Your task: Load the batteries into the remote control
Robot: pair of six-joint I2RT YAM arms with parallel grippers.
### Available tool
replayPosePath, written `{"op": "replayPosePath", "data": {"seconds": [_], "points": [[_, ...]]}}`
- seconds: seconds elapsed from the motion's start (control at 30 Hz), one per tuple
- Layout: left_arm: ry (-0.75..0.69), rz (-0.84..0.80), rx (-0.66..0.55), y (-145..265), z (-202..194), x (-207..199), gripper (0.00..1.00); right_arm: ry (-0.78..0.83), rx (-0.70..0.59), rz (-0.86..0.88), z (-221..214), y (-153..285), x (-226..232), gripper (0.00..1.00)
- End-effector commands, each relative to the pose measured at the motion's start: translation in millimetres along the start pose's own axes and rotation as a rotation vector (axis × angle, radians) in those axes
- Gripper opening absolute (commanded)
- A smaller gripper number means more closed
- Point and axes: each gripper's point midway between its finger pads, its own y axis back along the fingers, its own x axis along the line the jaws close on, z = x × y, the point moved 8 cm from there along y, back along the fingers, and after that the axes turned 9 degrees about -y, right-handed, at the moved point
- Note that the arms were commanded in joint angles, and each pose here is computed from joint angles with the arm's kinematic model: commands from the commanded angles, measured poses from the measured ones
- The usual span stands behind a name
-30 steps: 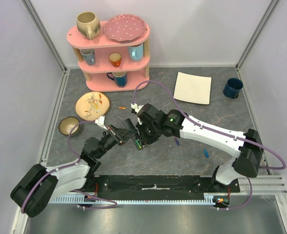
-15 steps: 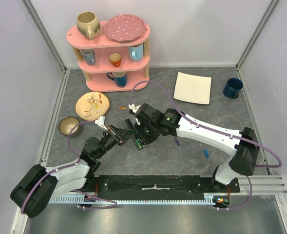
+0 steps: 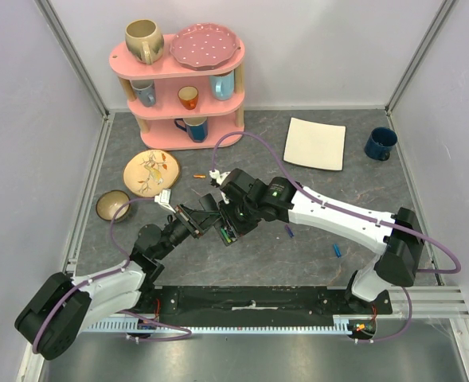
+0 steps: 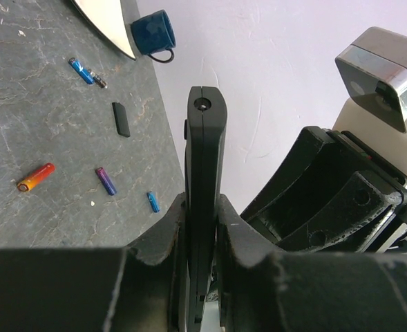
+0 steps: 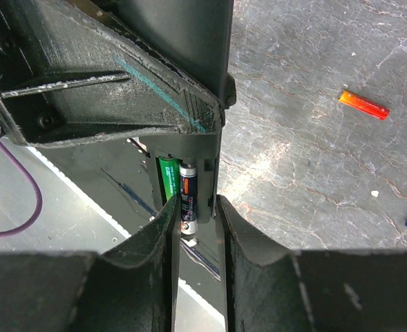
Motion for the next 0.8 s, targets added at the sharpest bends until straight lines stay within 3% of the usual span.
{"op": "replayPosePath", "data": {"seconds": [0.0, 0.77], "points": [[0.035, -0.156, 0.003, 10.3, -0.5, -23.4, 0.02, 0.023, -0.068, -0.054, 14.7, -0.4, -4.6, 0.33], [0.022, -0.137, -0.005, 9.8, 0.1, -21.3, 0.02, 0.039, -0.078, -0.007, 12.0, 20.0, -1.5, 0.37]]}}
